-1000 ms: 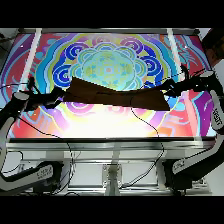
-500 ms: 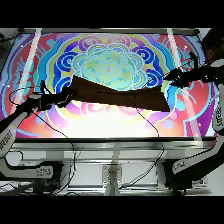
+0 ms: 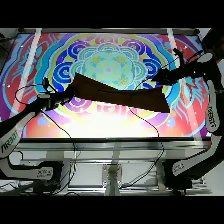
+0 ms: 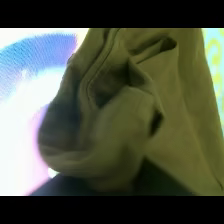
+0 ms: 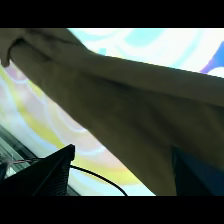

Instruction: Fold the clothes and pants, and hang the long-sleeved shirts on hangers.

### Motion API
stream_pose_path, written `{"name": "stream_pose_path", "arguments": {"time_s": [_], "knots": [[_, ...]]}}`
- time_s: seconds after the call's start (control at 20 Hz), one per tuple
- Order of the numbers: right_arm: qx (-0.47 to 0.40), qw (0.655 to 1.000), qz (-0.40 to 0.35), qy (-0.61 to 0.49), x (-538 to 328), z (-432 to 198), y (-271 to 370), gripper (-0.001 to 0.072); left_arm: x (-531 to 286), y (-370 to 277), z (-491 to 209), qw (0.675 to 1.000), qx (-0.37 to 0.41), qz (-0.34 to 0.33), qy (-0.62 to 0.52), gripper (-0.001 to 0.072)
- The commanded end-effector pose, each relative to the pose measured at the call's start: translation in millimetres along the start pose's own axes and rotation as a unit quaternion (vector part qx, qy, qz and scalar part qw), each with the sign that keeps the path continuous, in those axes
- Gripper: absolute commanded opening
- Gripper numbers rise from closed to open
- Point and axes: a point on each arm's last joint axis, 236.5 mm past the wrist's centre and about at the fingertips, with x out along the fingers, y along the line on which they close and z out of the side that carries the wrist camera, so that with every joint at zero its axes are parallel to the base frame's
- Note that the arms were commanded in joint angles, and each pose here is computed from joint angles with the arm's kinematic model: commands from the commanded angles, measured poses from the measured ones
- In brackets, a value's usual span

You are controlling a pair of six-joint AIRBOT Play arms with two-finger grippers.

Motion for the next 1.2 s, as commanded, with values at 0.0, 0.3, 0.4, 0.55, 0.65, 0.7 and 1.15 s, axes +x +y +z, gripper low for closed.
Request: {"name": "stream_pose_path", "arguments": {"time_s": [0.0, 0.3, 0.4, 0.55, 0.65, 0.7, 1.15], "knots": [[-0.071, 0.997, 0.014, 0.033, 27.8, -7.3, 36.9, 0.0689, -0.2, 5.3, 13.6, 0.999, 0.002, 0.014, -0.03, 0.0071], [-0.136, 0.99, 0.007, 0.03, 62.5, -0.4, 71.9, 0.0521, -17.4, -6.6, 32.8, 0.997, 0.052, 0.002, -0.055, 0.0024], [-0.147, 0.989, -0.002, 0.006, 71.0, 11.6, 78.3, 0.0033, -34.3, -27.4, 42.0, 0.989, 0.131, -0.015, -0.072, 0.0024], [-0.167, 0.985, -0.016, -0.037, 86.7, 32.8, 93.2, 0.001, -71.5, -70.3, 54.9, 0.965, 0.232, -0.044, -0.114, 0.0023], [-0.176, 0.983, -0.022, -0.057, 105.6, 41.8, 107.1, 0.0009, -97.7, -100.3, 55.4, 0.941, 0.303, -0.061, -0.139, 0.0023], [-0.175, 0.983, -0.02, -0.055, 118.5, 40.6, 114.1, 0.0008, -109.7, -114.0, 53.8, 0.931, 0.325, -0.07, -0.149, 0.0023], [-0.16, 0.987, 0.0, 0.019, 279.9, -36.9, 186.5, 0.0007, -158.3, -196.3, 3.3, 0.886, 0.405, -0.156, -0.167, 0.0023]]}}
